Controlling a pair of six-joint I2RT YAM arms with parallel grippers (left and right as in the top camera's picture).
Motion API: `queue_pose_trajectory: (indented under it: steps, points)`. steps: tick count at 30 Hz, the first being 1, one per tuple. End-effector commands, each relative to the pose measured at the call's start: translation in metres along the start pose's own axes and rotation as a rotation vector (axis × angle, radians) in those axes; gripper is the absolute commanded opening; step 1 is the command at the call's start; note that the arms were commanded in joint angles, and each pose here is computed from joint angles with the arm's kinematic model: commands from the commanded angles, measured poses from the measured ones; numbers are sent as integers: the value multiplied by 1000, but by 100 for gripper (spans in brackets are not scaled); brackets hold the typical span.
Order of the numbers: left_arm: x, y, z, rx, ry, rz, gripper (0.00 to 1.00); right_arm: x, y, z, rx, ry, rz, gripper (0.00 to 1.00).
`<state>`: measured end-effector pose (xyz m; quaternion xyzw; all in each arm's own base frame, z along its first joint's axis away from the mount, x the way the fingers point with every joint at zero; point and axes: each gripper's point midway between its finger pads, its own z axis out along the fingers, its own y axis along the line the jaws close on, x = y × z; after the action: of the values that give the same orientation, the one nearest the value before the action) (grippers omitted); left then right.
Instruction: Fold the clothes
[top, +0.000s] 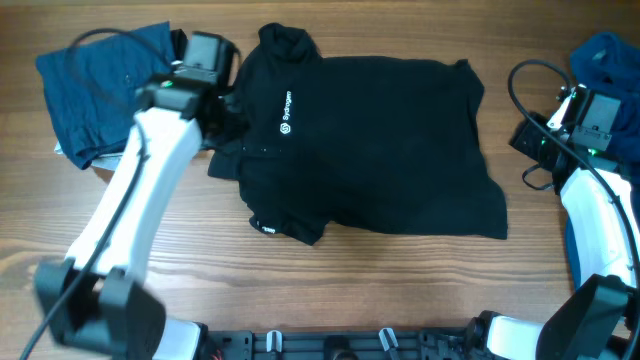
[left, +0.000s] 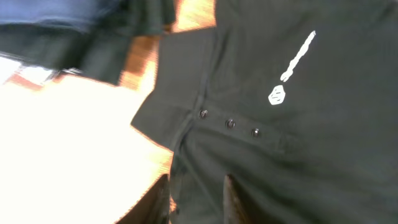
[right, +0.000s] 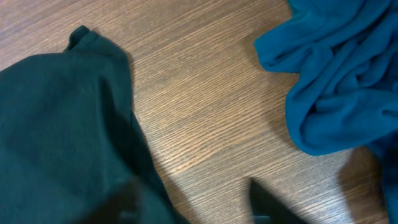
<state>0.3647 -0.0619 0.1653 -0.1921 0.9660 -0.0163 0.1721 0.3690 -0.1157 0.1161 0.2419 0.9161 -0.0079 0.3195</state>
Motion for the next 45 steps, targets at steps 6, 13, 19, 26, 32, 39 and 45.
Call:
queue_pose_trajectory:
  steps: [6,13,19,26,32,39,45]
  points:
    - [33,21,24,-5,192,-125,4,-5,5,0,-32,-3,-21,100]
    - [116,13,36,-22,453,-37,4,-5,5,0,-32,-3,-21,99]
    - [165,17,75,-14,521,-46,4,-5,5,0,-32,-3,-22,100]
    - [155,6,92,50,449,-44,4,-5,5,0,-32,-3,-21,100]
    - [170,12,102,52,472,-59,4,-5,5,0,-32,-3,-22,100]
    - [207,43,112,-37,546,-79,4,-5,5,0,-32,-3,-21,99]
    - [215,90,100,-261,573,-149,4,-5,5,0,-32,-3,-22,100]
